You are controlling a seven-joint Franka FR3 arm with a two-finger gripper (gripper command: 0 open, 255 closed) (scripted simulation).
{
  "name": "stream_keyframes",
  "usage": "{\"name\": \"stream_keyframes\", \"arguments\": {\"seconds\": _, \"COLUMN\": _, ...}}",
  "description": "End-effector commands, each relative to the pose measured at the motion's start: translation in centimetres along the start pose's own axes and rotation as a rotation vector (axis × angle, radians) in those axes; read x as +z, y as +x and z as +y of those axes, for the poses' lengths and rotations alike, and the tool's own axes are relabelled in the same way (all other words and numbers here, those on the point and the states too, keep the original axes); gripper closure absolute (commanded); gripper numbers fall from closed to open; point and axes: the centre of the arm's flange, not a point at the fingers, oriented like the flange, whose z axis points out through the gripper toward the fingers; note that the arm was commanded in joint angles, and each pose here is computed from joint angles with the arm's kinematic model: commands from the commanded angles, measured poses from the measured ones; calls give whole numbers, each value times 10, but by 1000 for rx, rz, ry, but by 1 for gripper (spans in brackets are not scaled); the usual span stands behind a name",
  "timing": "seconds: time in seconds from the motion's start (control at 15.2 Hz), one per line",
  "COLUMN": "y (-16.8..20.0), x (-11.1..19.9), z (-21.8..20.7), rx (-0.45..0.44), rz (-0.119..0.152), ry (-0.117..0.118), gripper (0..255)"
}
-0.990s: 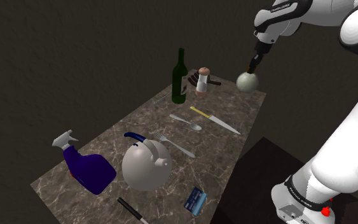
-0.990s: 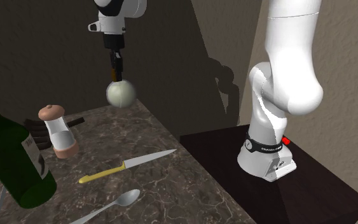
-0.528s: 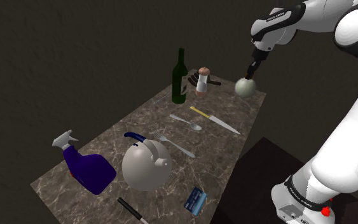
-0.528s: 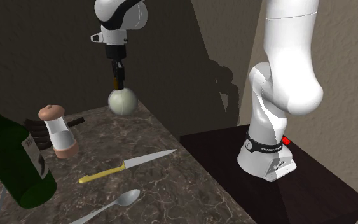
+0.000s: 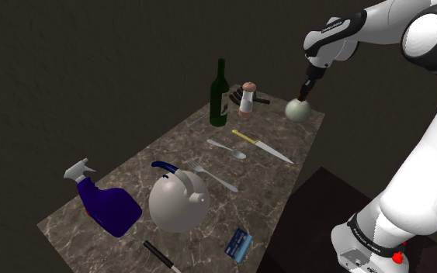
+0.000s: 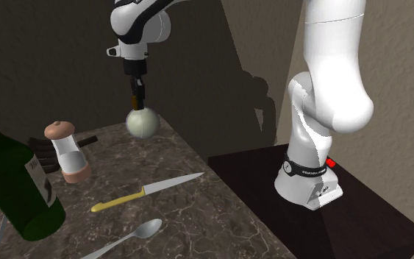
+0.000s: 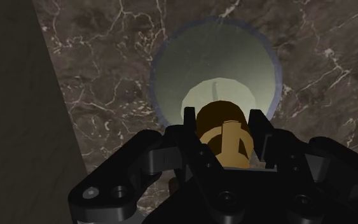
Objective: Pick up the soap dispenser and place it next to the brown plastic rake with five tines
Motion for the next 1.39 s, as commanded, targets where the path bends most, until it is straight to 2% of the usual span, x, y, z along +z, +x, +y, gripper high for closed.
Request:
{"name": "stream_keyframes", "arguments": {"seconds": 0.0, "y": 0, "x": 0, "z": 0, "rx": 0, "rz": 1, "ry": 0, "gripper": 255}}
{"name": "stream_keyframes", "arguments": {"seconds": 0.13, "y": 0, "x": 0, "z": 0, "rx": 0, "rz": 1, "ry": 0, "gripper": 255}}
{"name": "stream_keyframes", "arguments": {"seconds": 0.2, "y": 0, "x": 0, "z": 0, "rx": 0, "rz": 1, "ry": 0, "gripper": 0}}
{"name": "stream_keyframes", "arguments": {"seconds": 0.53, "y": 0, "x": 0, "z": 0, "rx": 0, "rz": 1, "ry": 0, "gripper": 0}}
{"name": "stream_keyframes", "arguments": {"seconds": 0.79, "y": 0, "x": -50, "z": 0, "rx": 0, "rz": 1, "ry": 0, "gripper": 0}}
{"name": "stream_keyframes", "arguments": {"seconds": 1.32, "y": 0, "x": -50, "z": 0, "rx": 0, "rz": 1, "ry": 0, "gripper": 0}}
